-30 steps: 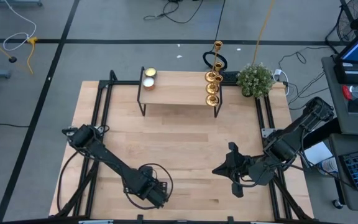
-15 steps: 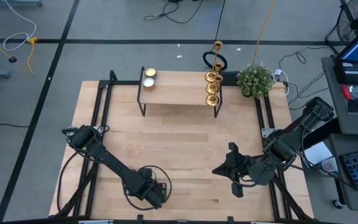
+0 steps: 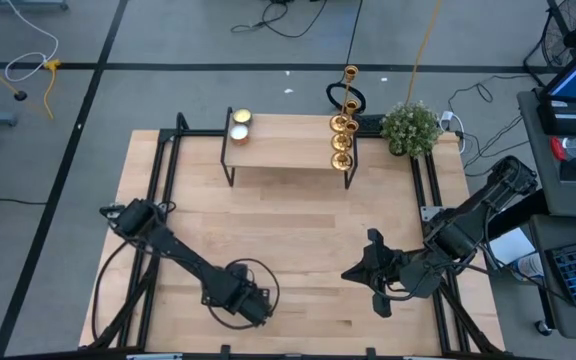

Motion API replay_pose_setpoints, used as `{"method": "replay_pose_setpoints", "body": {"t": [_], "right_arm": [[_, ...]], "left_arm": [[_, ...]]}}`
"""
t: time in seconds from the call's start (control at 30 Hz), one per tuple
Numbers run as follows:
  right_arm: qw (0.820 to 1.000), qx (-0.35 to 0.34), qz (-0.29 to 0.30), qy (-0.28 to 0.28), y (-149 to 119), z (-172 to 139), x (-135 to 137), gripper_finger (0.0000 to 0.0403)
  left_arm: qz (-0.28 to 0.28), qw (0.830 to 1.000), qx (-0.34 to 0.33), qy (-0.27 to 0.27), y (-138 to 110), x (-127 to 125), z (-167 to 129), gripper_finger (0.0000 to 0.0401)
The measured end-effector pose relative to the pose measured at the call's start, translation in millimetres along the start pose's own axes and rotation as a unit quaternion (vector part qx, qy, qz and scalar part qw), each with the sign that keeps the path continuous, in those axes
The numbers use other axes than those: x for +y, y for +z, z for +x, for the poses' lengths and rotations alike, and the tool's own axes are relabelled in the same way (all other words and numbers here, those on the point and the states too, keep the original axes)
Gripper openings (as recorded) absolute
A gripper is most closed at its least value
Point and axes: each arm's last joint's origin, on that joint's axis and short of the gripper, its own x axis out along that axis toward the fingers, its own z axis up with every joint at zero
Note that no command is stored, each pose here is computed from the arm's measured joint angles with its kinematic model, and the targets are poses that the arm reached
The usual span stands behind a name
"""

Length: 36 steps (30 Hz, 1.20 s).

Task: Pick & Place candle stick holders
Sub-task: Put the white patterned scented candle on the shelf aligned with the yellow patterned scented candle

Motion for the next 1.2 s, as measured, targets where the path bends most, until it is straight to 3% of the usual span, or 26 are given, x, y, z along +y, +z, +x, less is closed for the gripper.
{"method": "replay_pose_setpoints", "body": {"t": [1.0, 1.2], "right_arm": [[1.0, -0.001, 0.0, -0.001, 0, 0, 0, 0.0], [1.0, -0.002, 0.0, -0.001, 0, 0, 0, 0.0]], "left_arm": [[0.008, 1.0, 0.011, -0.002, 2, -3, 0, 0.0367], [0.013, 0.998, 0.048, -0.034, 3, -5, 18, 0.0367]]}}
